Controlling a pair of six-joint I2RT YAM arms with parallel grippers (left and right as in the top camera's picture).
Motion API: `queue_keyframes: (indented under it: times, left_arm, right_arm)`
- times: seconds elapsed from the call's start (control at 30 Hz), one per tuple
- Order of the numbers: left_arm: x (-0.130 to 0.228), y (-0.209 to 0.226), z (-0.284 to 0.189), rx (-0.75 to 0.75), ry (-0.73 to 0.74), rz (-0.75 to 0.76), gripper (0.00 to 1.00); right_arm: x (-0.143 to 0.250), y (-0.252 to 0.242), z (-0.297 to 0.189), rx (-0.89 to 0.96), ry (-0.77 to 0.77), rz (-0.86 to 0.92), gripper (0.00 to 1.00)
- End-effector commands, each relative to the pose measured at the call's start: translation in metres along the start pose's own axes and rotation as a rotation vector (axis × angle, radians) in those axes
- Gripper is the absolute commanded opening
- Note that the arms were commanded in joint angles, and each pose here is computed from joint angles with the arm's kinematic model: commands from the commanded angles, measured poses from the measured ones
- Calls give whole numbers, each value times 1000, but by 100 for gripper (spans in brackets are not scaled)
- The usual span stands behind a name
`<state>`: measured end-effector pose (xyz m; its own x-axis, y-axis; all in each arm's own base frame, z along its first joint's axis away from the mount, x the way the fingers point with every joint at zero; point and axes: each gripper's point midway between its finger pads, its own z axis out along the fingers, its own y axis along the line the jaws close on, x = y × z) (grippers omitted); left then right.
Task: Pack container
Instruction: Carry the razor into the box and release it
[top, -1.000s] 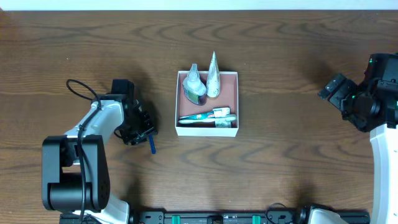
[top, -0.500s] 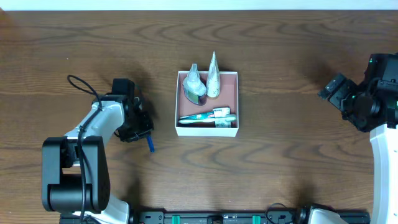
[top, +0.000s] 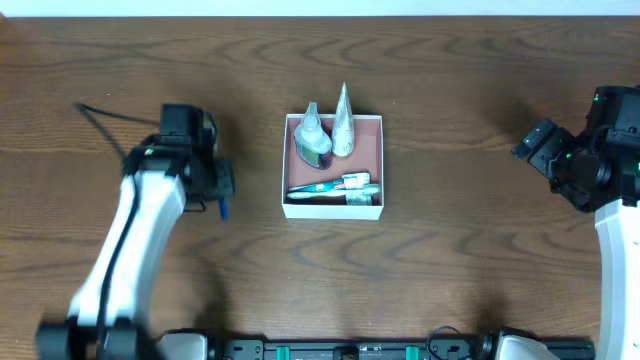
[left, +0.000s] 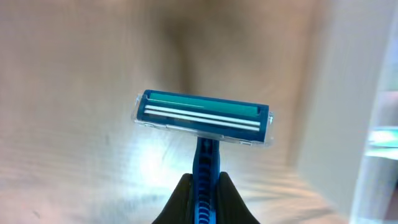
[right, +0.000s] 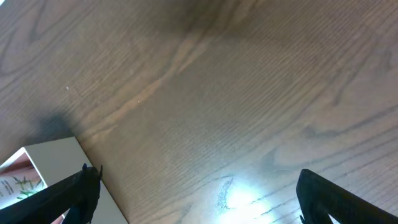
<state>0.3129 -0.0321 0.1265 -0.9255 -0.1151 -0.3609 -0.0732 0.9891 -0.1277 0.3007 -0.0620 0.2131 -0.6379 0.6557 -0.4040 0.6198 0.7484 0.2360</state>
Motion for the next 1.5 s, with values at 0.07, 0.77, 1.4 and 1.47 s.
queue_keyframes:
  times: [0.07, 0.77, 1.4, 1.47]
  left_arm:
    - [-19, -52, -60, 80, -246, 287, 6]
    - [34, -218, 19, 235, -265, 1397, 6]
    - [16, -205, -44, 193, -383, 1149, 98]
    - [5, -181, -76, 114, -445, 1023, 98]
  right_arm:
    - [-1, -1, 0, 2, -1, 7, 99]
    - [-1, -1, 0, 2, -1, 7, 99]
    - [-1, -1, 0, 2, -1, 7, 99]
    - [-1, -1, 0, 2, -1, 7, 99]
